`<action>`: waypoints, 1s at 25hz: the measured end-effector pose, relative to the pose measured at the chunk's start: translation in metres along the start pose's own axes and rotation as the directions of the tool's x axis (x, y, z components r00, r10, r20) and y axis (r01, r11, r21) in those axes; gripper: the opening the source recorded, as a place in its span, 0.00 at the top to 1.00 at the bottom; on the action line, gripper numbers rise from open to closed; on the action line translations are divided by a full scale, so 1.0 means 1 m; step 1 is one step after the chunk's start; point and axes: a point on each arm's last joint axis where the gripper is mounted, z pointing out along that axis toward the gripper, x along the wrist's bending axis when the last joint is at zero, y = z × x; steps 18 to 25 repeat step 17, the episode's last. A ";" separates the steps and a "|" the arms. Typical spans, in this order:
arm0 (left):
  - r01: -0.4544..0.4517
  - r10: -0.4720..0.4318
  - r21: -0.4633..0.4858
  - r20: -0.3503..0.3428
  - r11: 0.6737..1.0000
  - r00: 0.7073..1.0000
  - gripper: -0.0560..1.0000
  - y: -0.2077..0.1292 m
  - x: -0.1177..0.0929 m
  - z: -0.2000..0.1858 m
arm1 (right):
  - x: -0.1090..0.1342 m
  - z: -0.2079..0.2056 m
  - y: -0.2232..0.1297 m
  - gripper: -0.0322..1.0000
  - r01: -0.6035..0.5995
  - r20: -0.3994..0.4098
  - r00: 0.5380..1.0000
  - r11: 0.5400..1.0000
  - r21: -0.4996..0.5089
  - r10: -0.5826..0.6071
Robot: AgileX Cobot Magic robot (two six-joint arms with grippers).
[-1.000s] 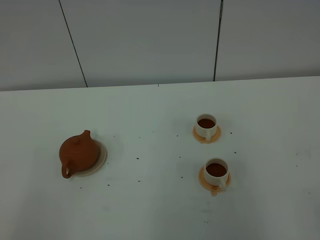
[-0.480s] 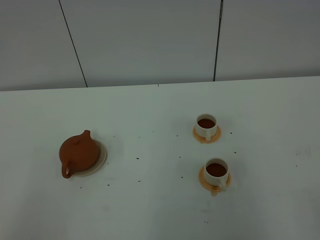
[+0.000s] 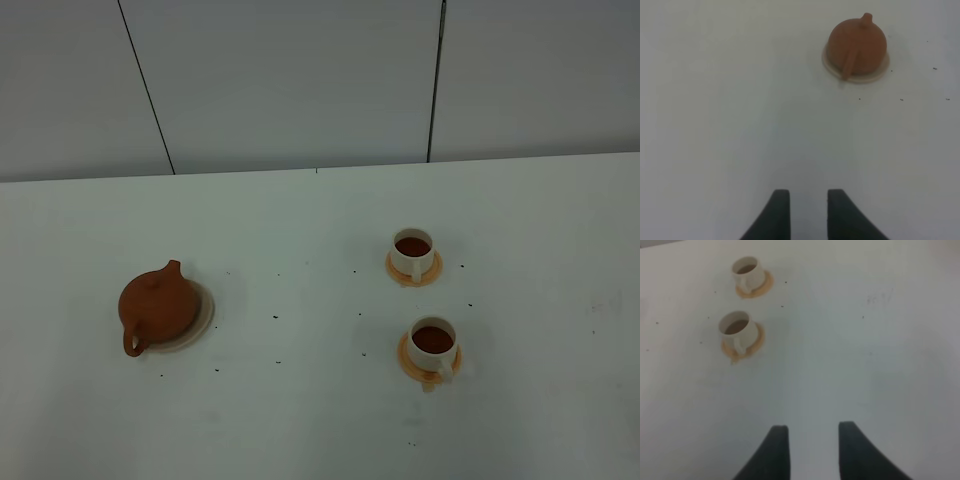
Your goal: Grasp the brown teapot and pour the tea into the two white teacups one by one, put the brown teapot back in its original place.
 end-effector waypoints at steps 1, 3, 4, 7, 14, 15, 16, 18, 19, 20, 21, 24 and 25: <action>0.000 0.000 0.000 0.000 1.000 1.000 0.71 0.000 0.000 0.000 | 0.000 0.000 0.000 0.74 0.001 0.000 1.000 1.000 0.000 -0.001; 0.000 0.000 0.000 0.000 1.000 1.000 0.71 0.000 0.000 0.000 | 0.000 0.000 0.000 0.74 0.001 0.000 1.000 1.000 0.000 -0.001; 0.000 0.000 0.000 0.000 1.000 1.000 0.71 0.000 0.000 0.000 | 0.000 0.000 0.000 0.74 0.001 0.000 1.000 1.000 0.000 -0.001; 0.000 0.000 0.000 0.000 1.000 1.000 0.71 0.000 0.000 0.000 | 0.000 0.000 0.000 0.74 0.001 0.000 1.000 1.000 0.000 -0.001; 0.000 0.000 0.000 0.000 1.000 1.000 0.71 0.000 0.000 0.000 | 0.000 0.000 0.000 0.74 0.001 0.000 1.000 1.000 0.000 -0.001; 0.000 0.000 0.000 0.000 1.000 1.000 0.71 0.000 0.000 0.000 | 0.000 0.000 0.000 0.74 0.001 0.000 1.000 1.000 0.000 -0.001; 0.000 0.000 0.000 0.000 1.000 1.000 0.71 0.000 0.000 0.000 | 0.000 0.000 0.000 0.74 0.001 0.000 1.000 1.000 0.000 -0.001; 0.000 0.000 0.000 0.000 1.000 1.000 0.71 0.000 0.000 0.000 | 0.000 0.000 0.000 0.74 0.001 0.000 1.000 1.000 0.000 -0.001; 0.000 0.000 0.000 0.000 1.000 1.000 0.71 0.000 0.000 0.000 | 0.000 0.000 0.000 0.74 0.001 0.000 1.000 1.000 0.000 -0.001; 0.000 0.000 0.000 0.000 1.000 1.000 0.71 0.000 0.000 0.000 | 0.000 0.000 0.000 0.74 0.001 0.000 1.000 1.000 0.000 -0.001; 0.000 0.000 0.000 0.000 1.000 1.000 0.71 0.000 0.000 0.000 | 0.000 0.000 0.000 0.74 0.001 0.000 1.000 1.000 0.000 -0.001; 0.000 0.000 0.000 0.000 1.000 1.000 0.71 0.000 0.000 0.000 | 0.000 0.000 0.000 0.74 0.001 0.000 1.000 1.000 0.000 -0.001; 0.000 0.000 0.000 0.000 1.000 1.000 0.71 0.000 0.000 0.000 | 0.000 0.000 0.000 0.74 0.001 0.000 1.000 1.000 0.000 -0.001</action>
